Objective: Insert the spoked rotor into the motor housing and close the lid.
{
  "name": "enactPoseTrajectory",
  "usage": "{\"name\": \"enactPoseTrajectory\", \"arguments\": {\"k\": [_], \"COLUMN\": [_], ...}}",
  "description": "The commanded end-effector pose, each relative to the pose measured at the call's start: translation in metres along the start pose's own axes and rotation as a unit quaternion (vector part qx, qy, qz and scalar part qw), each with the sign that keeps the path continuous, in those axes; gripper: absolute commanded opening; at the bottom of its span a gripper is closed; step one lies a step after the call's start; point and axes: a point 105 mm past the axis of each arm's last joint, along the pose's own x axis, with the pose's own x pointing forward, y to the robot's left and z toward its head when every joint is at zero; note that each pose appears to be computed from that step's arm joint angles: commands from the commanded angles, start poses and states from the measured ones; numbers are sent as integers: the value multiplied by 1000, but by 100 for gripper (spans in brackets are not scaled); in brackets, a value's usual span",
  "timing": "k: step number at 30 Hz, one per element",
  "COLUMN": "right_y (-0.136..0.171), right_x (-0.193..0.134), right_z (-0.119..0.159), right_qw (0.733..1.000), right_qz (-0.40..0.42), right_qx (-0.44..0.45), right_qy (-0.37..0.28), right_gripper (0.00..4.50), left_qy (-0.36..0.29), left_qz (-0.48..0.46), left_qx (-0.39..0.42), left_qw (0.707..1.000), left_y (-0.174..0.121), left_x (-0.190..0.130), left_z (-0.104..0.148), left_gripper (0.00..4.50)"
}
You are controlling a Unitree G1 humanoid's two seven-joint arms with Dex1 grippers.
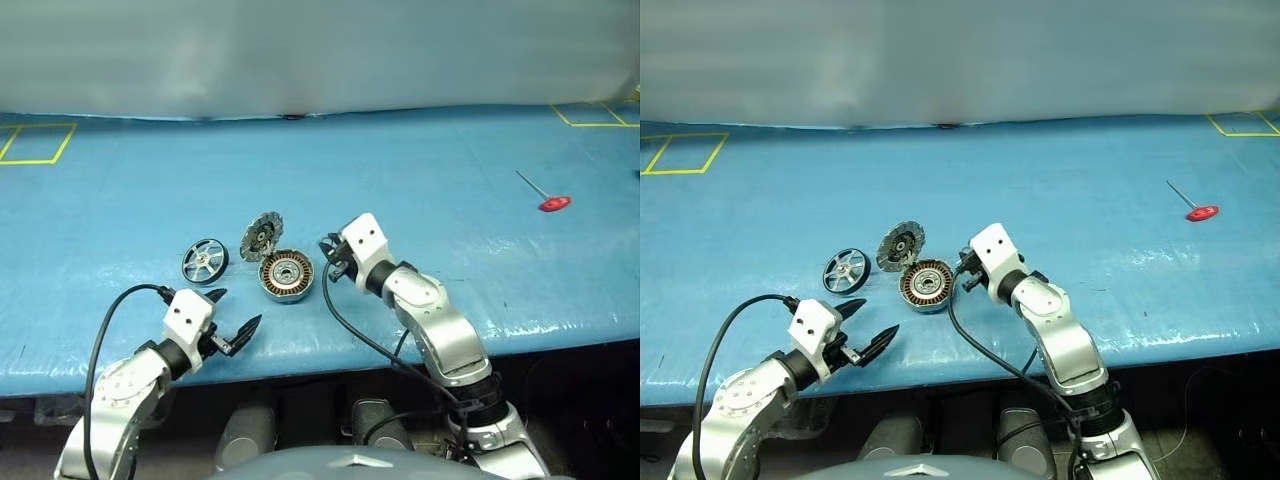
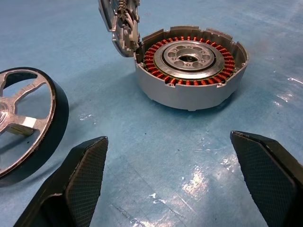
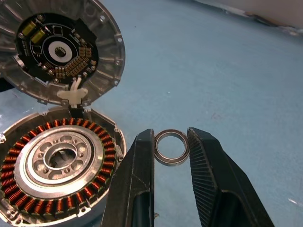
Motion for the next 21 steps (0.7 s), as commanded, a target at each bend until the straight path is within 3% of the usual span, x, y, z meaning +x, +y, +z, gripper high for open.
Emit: {"name": "enactPoseTrajectory", "arguments": {"k": [1,21], "right_y": [10,56], "right_x": [4,18], "right_z": [20,6], "right_qw": [999,994], "right_qz": [20,103], "right_qx": [-4,25], "right_qy": [-33,-13], "right_gripper": [67,67], "left_qy": [-33,-58], "left_qz": [3,12], "left_qx": [24,16], "left_qw": [999,998], "left_y": [-5,-12], "left_x": [1,4], "left_z": [10,-1], "left_gripper": [450,450]}}
